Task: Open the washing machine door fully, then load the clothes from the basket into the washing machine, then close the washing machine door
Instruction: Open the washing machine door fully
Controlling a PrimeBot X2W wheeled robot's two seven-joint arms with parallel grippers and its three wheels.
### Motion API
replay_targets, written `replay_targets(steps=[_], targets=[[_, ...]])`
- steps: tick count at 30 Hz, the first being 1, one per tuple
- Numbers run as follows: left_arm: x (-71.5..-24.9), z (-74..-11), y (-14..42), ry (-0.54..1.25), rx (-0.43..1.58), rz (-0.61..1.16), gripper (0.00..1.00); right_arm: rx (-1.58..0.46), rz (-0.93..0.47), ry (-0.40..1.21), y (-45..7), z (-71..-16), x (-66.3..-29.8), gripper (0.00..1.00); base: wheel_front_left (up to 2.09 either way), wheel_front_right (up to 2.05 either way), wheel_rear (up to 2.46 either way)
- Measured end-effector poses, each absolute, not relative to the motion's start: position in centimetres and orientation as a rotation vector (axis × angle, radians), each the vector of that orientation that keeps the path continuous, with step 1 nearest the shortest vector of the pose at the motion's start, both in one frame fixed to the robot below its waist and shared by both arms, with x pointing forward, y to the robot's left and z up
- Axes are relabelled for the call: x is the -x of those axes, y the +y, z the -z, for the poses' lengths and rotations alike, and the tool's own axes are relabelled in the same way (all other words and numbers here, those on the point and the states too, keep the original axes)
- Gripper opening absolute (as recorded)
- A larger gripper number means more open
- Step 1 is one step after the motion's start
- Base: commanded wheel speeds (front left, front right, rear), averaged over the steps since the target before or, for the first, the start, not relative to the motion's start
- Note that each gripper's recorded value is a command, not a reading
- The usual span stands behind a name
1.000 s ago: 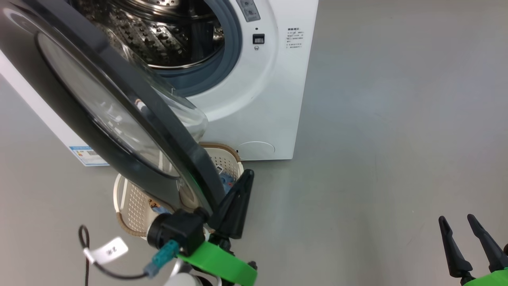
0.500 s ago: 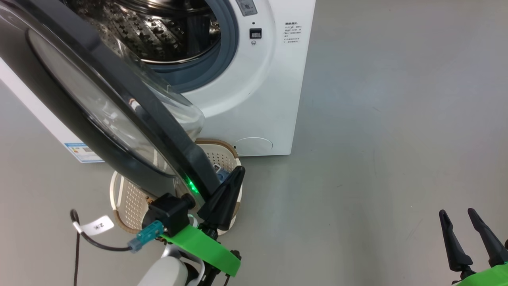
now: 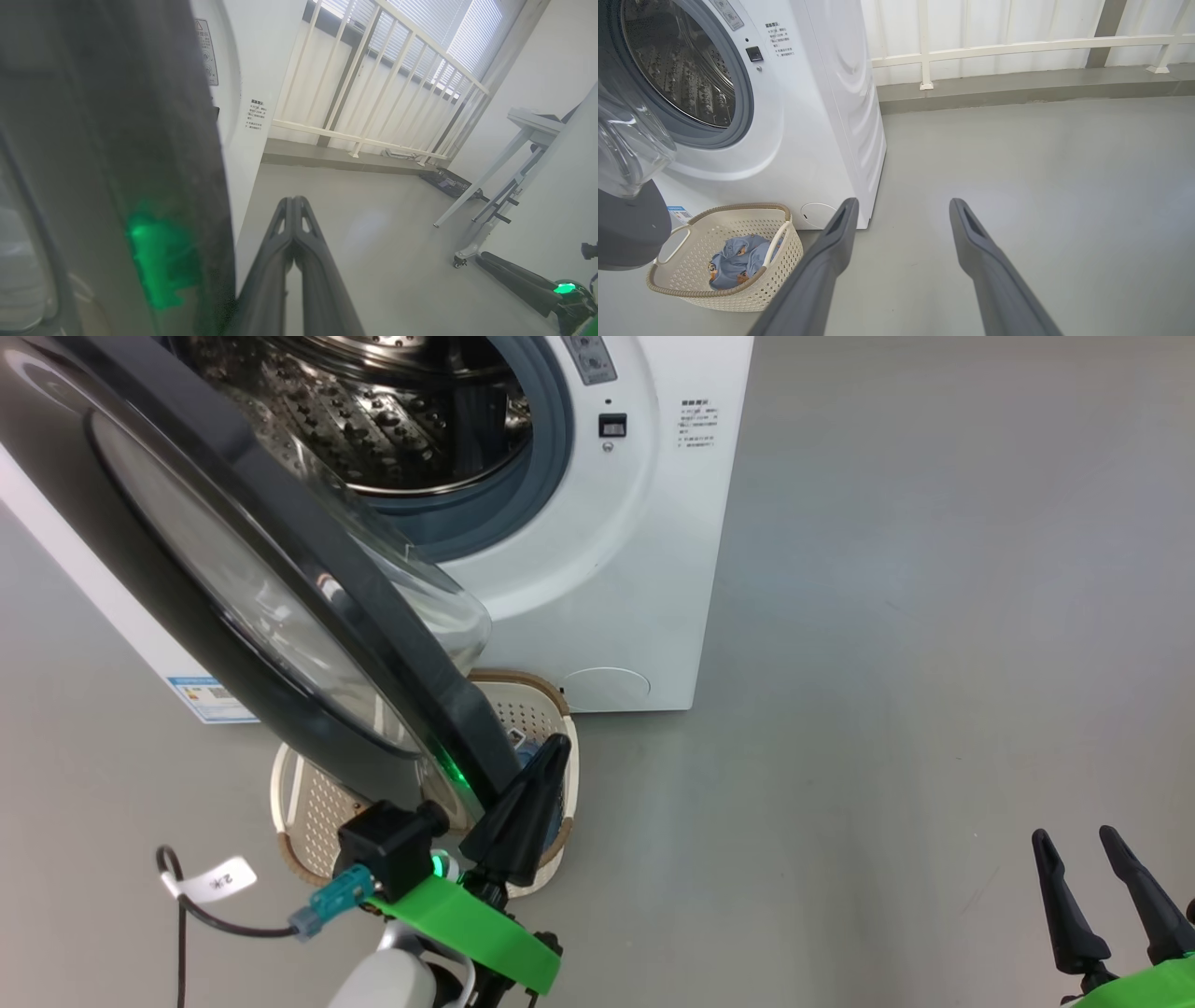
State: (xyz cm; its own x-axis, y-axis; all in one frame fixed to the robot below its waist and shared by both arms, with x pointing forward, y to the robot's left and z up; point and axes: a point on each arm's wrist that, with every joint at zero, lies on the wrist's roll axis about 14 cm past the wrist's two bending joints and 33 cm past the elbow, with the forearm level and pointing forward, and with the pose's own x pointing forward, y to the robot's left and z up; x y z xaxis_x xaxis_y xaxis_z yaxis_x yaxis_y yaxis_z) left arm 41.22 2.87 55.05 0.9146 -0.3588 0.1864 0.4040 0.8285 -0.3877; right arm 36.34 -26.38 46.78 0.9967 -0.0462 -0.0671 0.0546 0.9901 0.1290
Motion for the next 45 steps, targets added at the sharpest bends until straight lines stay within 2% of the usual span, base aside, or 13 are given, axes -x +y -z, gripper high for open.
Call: replay_targets(steps=[45], targets=[[-39.0, -53.4, 7.6, -0.093, 0.493, 0.238, 0.0, -0.14, 0.004, 0.049, -24.7, -47.2, -37.1, 1.0, 0.0, 0.0, 0.0]])
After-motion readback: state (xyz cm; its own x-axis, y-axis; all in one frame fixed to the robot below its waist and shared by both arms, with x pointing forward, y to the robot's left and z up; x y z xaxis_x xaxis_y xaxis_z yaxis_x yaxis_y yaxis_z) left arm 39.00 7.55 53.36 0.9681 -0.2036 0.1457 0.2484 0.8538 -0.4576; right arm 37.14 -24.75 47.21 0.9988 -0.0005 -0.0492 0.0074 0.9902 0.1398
